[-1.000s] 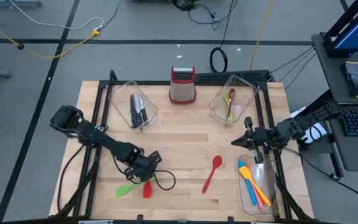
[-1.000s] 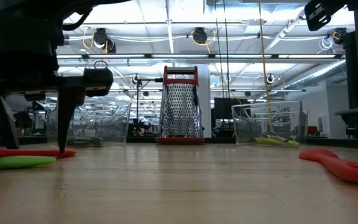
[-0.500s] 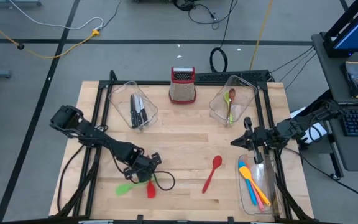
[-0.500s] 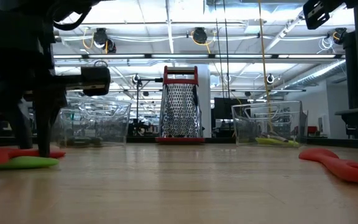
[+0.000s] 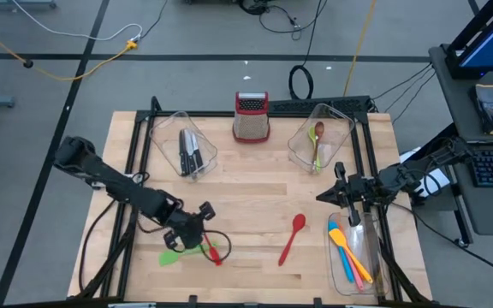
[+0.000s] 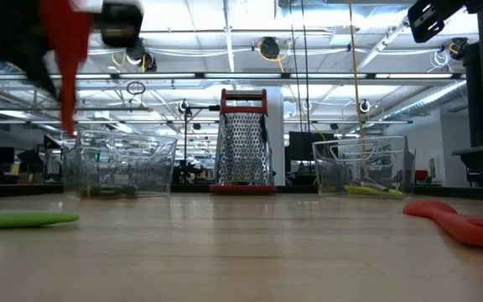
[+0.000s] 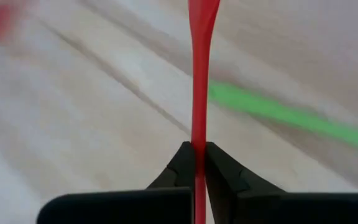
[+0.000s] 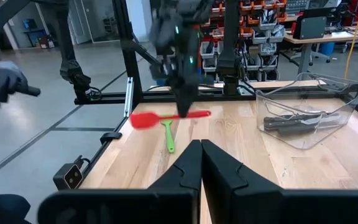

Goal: Pick & Place Kitchen Items
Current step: Put the red spatula into the bottom right transparent bin, then put the green spatula into the bottom right transparent bin

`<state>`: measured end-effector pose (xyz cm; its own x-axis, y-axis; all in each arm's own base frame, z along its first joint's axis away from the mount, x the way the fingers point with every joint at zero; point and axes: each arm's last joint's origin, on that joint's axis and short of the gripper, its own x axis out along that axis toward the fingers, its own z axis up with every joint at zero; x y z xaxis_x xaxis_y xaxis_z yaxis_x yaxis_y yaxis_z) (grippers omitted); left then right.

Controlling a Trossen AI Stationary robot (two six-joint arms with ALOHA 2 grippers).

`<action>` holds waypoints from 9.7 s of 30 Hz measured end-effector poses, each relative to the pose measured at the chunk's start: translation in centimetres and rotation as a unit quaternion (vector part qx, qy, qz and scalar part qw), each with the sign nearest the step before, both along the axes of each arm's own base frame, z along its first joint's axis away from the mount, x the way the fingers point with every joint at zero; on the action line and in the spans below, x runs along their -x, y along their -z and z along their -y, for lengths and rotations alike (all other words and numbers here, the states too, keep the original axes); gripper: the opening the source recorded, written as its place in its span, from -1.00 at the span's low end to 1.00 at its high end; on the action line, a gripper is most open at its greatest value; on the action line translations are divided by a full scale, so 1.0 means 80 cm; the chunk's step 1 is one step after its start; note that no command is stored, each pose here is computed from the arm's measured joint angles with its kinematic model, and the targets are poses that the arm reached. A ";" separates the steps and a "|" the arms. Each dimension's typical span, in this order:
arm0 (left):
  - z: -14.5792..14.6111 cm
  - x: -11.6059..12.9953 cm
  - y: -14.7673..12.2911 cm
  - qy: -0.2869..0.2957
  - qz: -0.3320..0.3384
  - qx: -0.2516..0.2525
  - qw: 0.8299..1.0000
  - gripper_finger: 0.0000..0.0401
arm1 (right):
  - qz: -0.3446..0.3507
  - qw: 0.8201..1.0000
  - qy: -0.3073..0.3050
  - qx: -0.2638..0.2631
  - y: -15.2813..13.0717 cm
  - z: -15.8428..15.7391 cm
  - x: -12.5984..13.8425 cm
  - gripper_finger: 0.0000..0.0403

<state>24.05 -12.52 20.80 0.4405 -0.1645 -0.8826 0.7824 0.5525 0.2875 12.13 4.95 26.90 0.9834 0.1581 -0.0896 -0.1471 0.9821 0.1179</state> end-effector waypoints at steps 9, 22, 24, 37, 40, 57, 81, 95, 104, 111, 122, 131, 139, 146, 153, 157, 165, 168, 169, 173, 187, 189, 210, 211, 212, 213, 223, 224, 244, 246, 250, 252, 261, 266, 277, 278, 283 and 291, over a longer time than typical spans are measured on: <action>-0.006 -0.013 -0.096 -0.080 0.276 0.124 0.950 -0.98 | -0.019 1.000 -0.001 0.009 0.006 -0.004 -0.008 -1.00; -0.042 -0.058 -0.143 -0.248 0.416 0.396 0.780 -0.99 | 0.025 0.999 -0.007 0.043 0.010 -0.027 -0.055 -0.99; -0.044 -0.066 -0.137 -0.269 0.403 0.420 0.768 -0.98 | 0.041 0.998 -0.007 0.055 0.011 -0.031 -0.064 -0.97; -0.042 -0.114 -0.082 -0.323 0.363 0.468 0.738 -0.99 | 0.113 0.990 -0.002 0.085 0.021 -0.050 -0.103 -0.54; -0.040 -0.122 -0.073 -0.319 0.370 0.473 0.733 -0.99 | 0.114 0.991 -0.001 0.074 0.026 -0.053 -0.109 -0.34; -0.036 -0.141 -0.047 -0.318 0.379 0.499 0.711 -1.00 | 0.136 0.989 0.046 -0.020 0.042 -0.035 -0.142 0.38; -0.039 -0.141 -0.043 -0.332 0.367 0.493 0.716 -1.00 | 0.141 0.988 0.052 -0.024 0.033 -0.034 -0.194 0.13; -0.040 -0.142 -0.040 -0.341 0.363 0.485 0.719 -0.99 | 0.112 0.990 0.070 -0.054 0.034 -0.033 -0.191 -0.94; -0.040 -0.141 -0.037 -0.339 0.353 0.472 0.733 -0.72 | 0.090 0.991 0.068 -0.069 0.026 -0.036 -0.180 -0.96; -0.049 -0.143 -0.031 -0.344 0.350 0.438 0.753 -0.44 | 0.065 0.987 0.127 -0.068 -0.004 -0.036 -0.139 -0.96; -0.081 -0.146 -0.013 -0.418 0.340 0.355 0.764 -0.09 | -0.003 0.969 0.120 -0.214 -0.027 -0.031 -0.068 -0.96; -0.104 -0.145 0.003 -0.459 0.302 0.306 0.778 -0.05 | -0.142 0.914 0.117 -0.361 -0.009 -0.030 -0.019 -0.96; -0.109 -0.144 0.005 -0.459 0.300 0.289 0.784 -0.05 | -0.245 0.857 0.076 -0.446 0.001 -0.041 0.003 -0.96; -0.109 -0.142 0.011 -0.460 0.282 0.267 0.798 -0.02 | -0.327 0.807 0.054 -0.488 0.010 -0.061 0.019 -0.96; -0.109 -0.136 0.023 -0.488 0.238 0.257 0.799 -0.01 | -0.423 0.747 0.091 -0.505 0.030 -0.085 0.041 -0.95; -0.105 -0.136 0.022 -0.483 0.241 0.260 0.800 -0.01 | -0.469 0.722 0.136 -0.490 0.047 -0.097 0.054 -0.96; -0.102 -0.137 0.019 -0.479 0.247 0.271 0.798 -0.01 | -0.510 0.690 0.203 -0.472 0.073 -0.122 0.067 -0.96; -0.102 -0.137 0.019 -0.482 0.246 0.275 0.794 -0.01 | -0.515 0.684 0.221 -0.467 0.081 -0.131 0.069 -0.96; -0.101 -0.137 0.019 -0.483 0.246 0.276 0.794 -0.01 | -0.517 0.681 0.226 -0.466 0.084 -0.133 0.069 -0.96; -0.100 -0.138 0.018 -0.478 0.250 0.281 0.794 -0.01 | -0.537 0.667 0.246 -0.453 0.094 -0.141 0.067 -0.96; -0.094 -0.143 0.008 -0.419 0.260 0.324 0.807 -0.01 | -0.554 0.654 0.270 -0.438 0.112 -0.155 0.060 -0.93; -0.092 -0.142 0.008 -0.418 0.259 0.324 0.808 -0.01 | -0.554 0.655 0.271 -0.438 0.113 -0.156 0.060 -0.90; -0.068 -0.135 0.000 -0.367 0.256 0.323 0.834 -0.01 | -0.552 0.655 0.243 -0.455 0.105 -0.157 0.060 -0.56; -0.065 -0.133 -0.006 -0.354 0.260 0.328 0.836 -0.01 | -0.552 0.656 0.232 -0.459 0.102 -0.157 0.060 -0.57; -0.063 -0.130 -0.013 -0.344 0.264 0.331 0.838 -0.01 | -0.552 0.657 0.222 -0.462 0.100 -0.157 0.060 -0.58; -0.061 -0.126 -0.019 -0.335 0.265 0.331 0.841 -0.01 | -0.552 0.660 0.210 -0.465 0.097 -0.157 0.060 -0.60; -0.029 -0.063 -0.069 -0.296 0.213 0.323 0.873 -0.01 | -0.482 0.712 0.107 -0.499 0.062 -0.147 0.059 -0.98; -0.025 -0.058 -0.070 -0.296 0.202 0.326 0.875 -0.01 | -0.459 0.727 0.091 -0.503 0.056 -0.146 0.058 -0.98; 0.055 -0.008 -0.060 -0.331 0.108 0.376 0.859 -0.01 | -0.178 0.924 -0.012 -0.338 0.007 -0.134 0.033 -0.98; 0.052 -0.004 -0.053 -0.387 0.091 0.367 0.841 -0.01 | -0.172 0.928 -0.012 -0.331 0.006 -0.134 0.031 -0.99; 0.043 0.010 -0.035 -0.499 0.026 0.342 0.796 -0.01 | -0.160 0.936 -0.016 -0.312 0.004 -0.133 0.028 -1.00; 0.040 0.020 -0.027 -0.555 -0.008 0.326 0.765 -0.01 | -0.156 0.940 -0.015 -0.303 0.004 -0.132 0.027 -0.99; 0.046 0.052 -0.013 -0.624 -0.069 0.269 0.730 -0.01 | -0.148 0.948 -0.009 -0.281 0.004 -0.129 0.023 -0.99; 0.066 0.055 0.009 -0.608 -0.089 0.235 0.753 -0.01 | -0.147 0.950 -0.010 -0.274 0.004 -0.129 0.023 -1.00; 0.090 0.055 0.072 -0.621 -0.187 0.143 0.747 -0.01 | -0.145 0.953 -0.011 -0.267 0.004 -0.129 0.023 -0.99; 0.091 0.055 0.076 -0.623 -0.195 0.138 0.745 -0.01 | -0.145 0.953 -0.011 -0.267 0.004 -0.129 0.023 -0.99; 0.094 0.057 0.082 -0.626 -0.205 0.127 0.741 -0.02 | -0.144 0.953 -0.006 -0.267 0.004 -0.128 0.021 -0.99; 0.095 0.063 0.082 -0.634 -0.202 0.117 0.738 -0.02 | -0.142 0.953 0.003 -0.269 0.004 -0.125 0.017 -0.99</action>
